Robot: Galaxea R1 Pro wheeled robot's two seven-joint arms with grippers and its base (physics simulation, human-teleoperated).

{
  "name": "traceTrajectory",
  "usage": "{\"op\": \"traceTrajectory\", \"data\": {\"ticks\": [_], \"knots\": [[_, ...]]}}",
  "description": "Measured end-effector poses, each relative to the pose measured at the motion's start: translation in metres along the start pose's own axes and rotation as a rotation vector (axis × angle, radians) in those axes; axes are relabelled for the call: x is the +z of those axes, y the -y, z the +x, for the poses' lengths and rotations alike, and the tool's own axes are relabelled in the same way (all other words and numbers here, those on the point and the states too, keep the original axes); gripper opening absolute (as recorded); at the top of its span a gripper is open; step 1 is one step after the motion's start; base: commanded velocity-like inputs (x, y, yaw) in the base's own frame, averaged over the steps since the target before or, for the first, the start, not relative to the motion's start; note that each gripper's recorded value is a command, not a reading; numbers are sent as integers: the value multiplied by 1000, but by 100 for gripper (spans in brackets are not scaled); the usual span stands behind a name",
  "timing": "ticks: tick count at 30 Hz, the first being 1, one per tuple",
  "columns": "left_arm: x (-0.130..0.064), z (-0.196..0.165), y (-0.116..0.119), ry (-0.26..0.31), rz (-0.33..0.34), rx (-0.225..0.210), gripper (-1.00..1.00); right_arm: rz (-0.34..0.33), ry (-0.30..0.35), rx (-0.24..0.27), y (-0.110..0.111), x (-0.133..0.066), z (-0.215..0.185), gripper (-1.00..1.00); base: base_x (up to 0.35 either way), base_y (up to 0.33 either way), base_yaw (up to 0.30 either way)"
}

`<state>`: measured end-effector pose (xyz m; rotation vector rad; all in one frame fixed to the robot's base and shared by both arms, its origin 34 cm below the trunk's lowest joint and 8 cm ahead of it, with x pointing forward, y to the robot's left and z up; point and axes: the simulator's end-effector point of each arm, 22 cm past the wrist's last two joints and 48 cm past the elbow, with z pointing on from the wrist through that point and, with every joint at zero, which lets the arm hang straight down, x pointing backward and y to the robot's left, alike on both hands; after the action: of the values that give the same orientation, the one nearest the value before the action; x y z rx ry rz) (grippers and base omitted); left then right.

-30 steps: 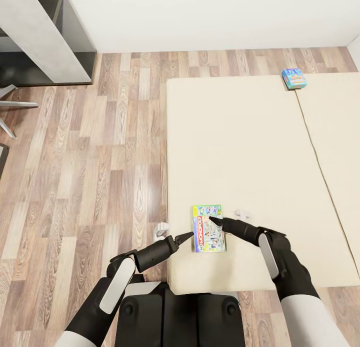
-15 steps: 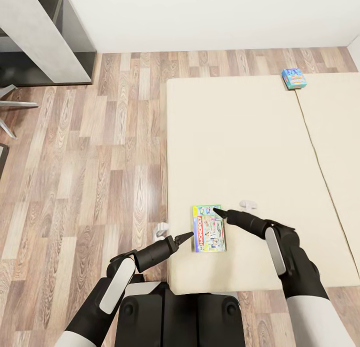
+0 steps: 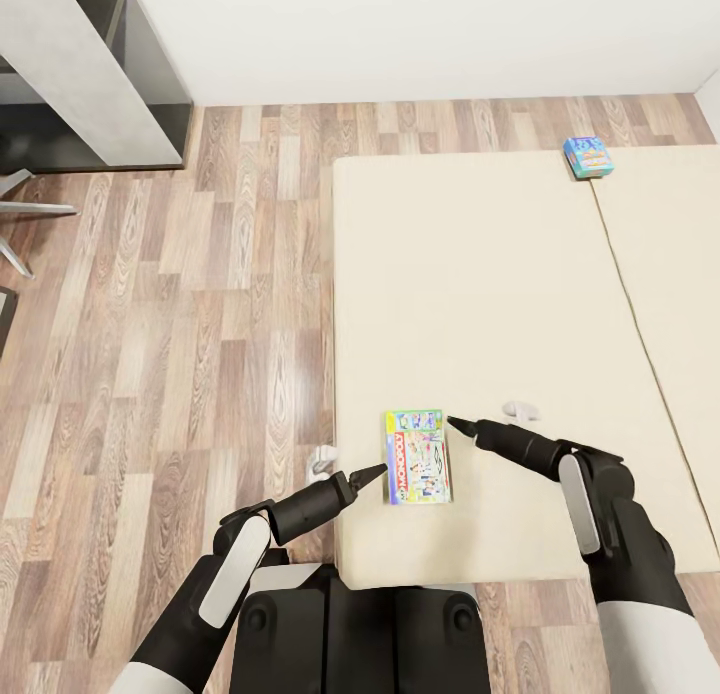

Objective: Put all the toys in the child's room - the three board games (two on the bed and one on the table), the two jigsaw puzzles on the table, and the tennis ball on the table - inside the toy box on the table in the child's room.

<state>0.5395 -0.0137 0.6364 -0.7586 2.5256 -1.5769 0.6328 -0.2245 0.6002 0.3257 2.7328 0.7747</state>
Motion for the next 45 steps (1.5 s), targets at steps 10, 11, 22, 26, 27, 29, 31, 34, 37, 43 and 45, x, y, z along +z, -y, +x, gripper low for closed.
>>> {"op": "traceTrajectory", "data": {"ticks": [10,11,22,26,27,29,31,34,37,43,45], "knots": [[0,0,0,0,0,0,100,57,66,56,37,-40,-13,100,0,0,0],[0,0,0,0,0,0,100,53,71,60,38,-43,-14,100,0,0,0],[0,-1,1,2,1,2,100,30,84,73,39,-54,-16,100,0,7,0],[0,-1,0,2,0,1,100,28,83,76,39,-55,-16,100,0,110,0],[0,-1,0,2,0,1,100,27,83,77,39,-56,-16,100,0,146,0],[0,-1,0,2,0,1,100,26,83,77,39,-56,-16,100,0,186,0],[0,-1,0,1,0,1,100,26,83,78,39,-56,-16,100,0,207,0],[0,-1,0,1,0,1,100,25,83,79,39,-56,-16,100,0,234,-25],[0,-1,1,1,1,2,100,25,83,79,39,-57,-15,100,0,251,-85],[0,-1,1,1,1,2,100,24,83,80,39,-57,-15,100,0,268,-169],[0,-1,1,1,1,2,100,24,83,80,39,-57,-15,100,0,277,-216]]}}
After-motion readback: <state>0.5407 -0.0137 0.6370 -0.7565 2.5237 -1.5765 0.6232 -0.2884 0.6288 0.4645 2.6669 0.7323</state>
